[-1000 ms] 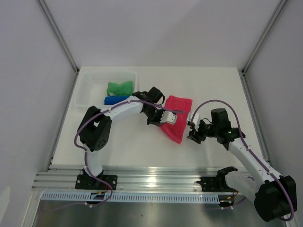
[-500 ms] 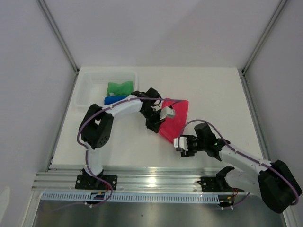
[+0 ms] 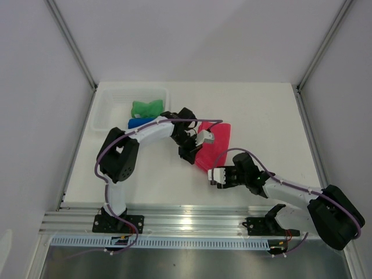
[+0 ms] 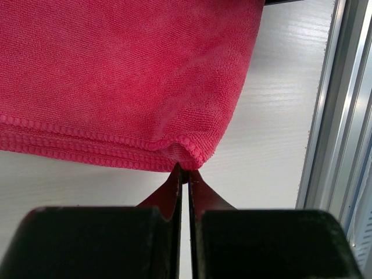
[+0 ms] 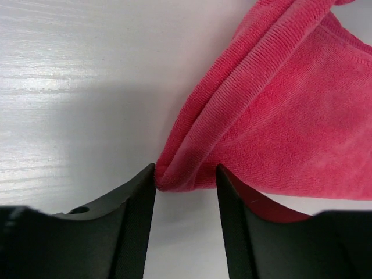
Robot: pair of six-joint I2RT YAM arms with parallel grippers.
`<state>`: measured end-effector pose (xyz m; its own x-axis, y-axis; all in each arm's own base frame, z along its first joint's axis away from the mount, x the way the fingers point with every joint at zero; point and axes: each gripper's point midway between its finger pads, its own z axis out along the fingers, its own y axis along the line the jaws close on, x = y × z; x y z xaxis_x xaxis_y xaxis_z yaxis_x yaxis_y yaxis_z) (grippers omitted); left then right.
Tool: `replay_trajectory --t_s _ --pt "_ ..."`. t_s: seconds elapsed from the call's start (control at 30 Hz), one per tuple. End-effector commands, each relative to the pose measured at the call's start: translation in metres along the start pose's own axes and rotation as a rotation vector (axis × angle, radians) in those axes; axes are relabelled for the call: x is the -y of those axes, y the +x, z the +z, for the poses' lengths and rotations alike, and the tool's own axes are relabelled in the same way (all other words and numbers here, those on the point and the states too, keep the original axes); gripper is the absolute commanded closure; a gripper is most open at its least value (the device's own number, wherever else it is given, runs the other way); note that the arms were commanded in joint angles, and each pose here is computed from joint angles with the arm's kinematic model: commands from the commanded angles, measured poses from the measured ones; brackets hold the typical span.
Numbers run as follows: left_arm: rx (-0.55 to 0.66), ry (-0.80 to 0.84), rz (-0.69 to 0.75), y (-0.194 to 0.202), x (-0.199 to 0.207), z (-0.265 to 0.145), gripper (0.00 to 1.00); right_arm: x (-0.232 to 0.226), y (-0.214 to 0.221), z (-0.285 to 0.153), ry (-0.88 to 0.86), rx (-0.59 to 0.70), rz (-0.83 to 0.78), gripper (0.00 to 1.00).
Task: Roll the towels
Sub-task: Roll the towel
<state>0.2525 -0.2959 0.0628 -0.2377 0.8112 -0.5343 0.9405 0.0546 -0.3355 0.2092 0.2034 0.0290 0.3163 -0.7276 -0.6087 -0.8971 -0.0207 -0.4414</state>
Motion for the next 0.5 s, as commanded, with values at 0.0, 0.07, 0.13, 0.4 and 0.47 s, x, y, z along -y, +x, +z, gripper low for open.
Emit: replay_trajectory --t_s 0.0,0.07,0.13,0.4,0.47 --pt "0.033 0.035 -0.033 -0.007 0.004 -0.003 0.99 0.004 -0.008 0.006 0.011 0.019 -0.013 0.57" --pt "0.03 0.036 -0.037 -0.006 0.004 -0.003 0.99 -0.002 -0.006 0.01 -0.003 0.008 0.0 0.64" --pt "0.022 0.046 -0.055 -0.002 0.006 -0.001 0.99 -0.003 -0.007 0.01 -0.004 0.008 0.007 0.76" --pt "0.003 0.088 -0.146 0.011 0.024 -0.013 0.99 -0.023 -0.026 -0.012 -0.164 0.019 0.1 0.98" --pt "0.009 0.122 -0.169 0.013 0.038 -0.017 0.99 -0.036 -0.044 -0.021 -0.272 0.069 0.146 0.99"
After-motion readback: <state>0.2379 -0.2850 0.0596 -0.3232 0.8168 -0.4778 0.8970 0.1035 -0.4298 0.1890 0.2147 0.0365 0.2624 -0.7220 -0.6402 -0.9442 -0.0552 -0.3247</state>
